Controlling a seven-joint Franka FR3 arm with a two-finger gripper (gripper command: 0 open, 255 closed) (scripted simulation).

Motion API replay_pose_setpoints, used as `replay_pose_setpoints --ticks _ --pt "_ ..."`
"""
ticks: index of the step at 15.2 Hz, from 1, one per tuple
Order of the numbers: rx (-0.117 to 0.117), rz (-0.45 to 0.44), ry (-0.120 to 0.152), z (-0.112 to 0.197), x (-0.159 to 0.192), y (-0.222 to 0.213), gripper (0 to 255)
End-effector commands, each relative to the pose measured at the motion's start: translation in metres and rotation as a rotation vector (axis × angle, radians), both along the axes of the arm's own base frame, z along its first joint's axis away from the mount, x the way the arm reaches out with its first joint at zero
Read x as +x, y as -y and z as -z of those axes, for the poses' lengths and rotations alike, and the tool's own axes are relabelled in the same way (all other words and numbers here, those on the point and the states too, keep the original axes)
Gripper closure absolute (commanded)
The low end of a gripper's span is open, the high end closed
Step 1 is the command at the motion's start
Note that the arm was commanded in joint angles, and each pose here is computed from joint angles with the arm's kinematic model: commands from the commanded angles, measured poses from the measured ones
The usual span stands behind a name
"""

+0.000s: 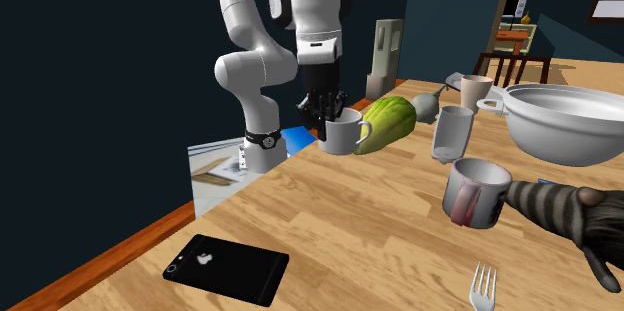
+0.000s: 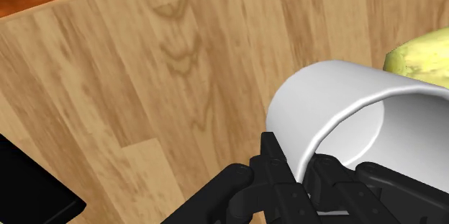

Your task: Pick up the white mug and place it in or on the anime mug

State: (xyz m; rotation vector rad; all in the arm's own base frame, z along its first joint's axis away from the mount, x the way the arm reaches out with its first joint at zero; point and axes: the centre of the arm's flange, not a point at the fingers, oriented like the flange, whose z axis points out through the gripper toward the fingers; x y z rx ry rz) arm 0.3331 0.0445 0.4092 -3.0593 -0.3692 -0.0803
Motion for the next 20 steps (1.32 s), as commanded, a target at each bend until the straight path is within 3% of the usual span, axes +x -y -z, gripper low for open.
replay_pose_setpoints --ticks 1,18,20 --pt "0.000 0.000 0.000 -0.012 0.000 0.000 255" --pt "0.000 0.000 0.000 -0.098 0.000 0.000 255" --pt "0.000 0.000 0.000 -0.099 0.023 -0.014 255"
